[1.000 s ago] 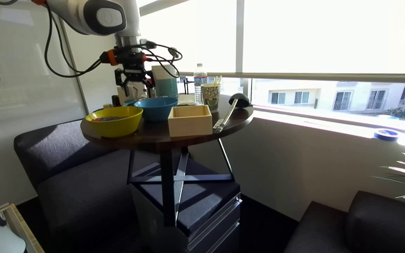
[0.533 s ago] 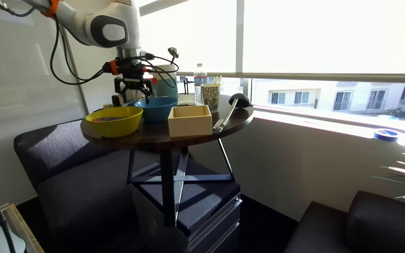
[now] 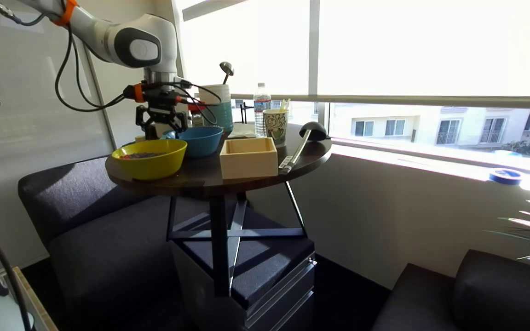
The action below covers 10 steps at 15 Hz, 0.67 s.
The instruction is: Switch the position of the yellow and blue bowls, slide the yellow bowl to the right and pull the yellow bowl to the left
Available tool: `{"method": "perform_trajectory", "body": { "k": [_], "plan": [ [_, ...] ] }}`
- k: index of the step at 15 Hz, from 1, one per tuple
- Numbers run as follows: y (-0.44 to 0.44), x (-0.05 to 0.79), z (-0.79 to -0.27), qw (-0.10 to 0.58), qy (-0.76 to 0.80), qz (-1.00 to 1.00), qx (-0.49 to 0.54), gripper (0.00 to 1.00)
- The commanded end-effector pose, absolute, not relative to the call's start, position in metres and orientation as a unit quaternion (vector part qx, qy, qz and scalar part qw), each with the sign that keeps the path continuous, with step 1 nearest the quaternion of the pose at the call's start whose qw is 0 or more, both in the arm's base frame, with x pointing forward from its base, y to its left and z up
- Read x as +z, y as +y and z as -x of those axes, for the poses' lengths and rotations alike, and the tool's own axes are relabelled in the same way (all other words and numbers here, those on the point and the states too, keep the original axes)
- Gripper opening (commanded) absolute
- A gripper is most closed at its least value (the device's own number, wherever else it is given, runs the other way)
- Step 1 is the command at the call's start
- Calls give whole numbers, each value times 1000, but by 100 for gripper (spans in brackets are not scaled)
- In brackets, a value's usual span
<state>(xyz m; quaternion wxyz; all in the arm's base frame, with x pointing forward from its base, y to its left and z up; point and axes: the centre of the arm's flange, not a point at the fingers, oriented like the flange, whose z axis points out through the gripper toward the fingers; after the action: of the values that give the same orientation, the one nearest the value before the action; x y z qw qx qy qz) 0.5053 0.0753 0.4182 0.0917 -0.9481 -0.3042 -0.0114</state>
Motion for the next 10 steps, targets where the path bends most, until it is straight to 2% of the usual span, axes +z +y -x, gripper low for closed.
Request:
{"method": "perform_trajectory", "body": {
  "k": [1, 10],
  "plan": [
    [97, 419, -486, 90, -301, 949, 18, 100],
    [127, 419, -447, 72, -292, 952, 60, 100]
  ]
}}
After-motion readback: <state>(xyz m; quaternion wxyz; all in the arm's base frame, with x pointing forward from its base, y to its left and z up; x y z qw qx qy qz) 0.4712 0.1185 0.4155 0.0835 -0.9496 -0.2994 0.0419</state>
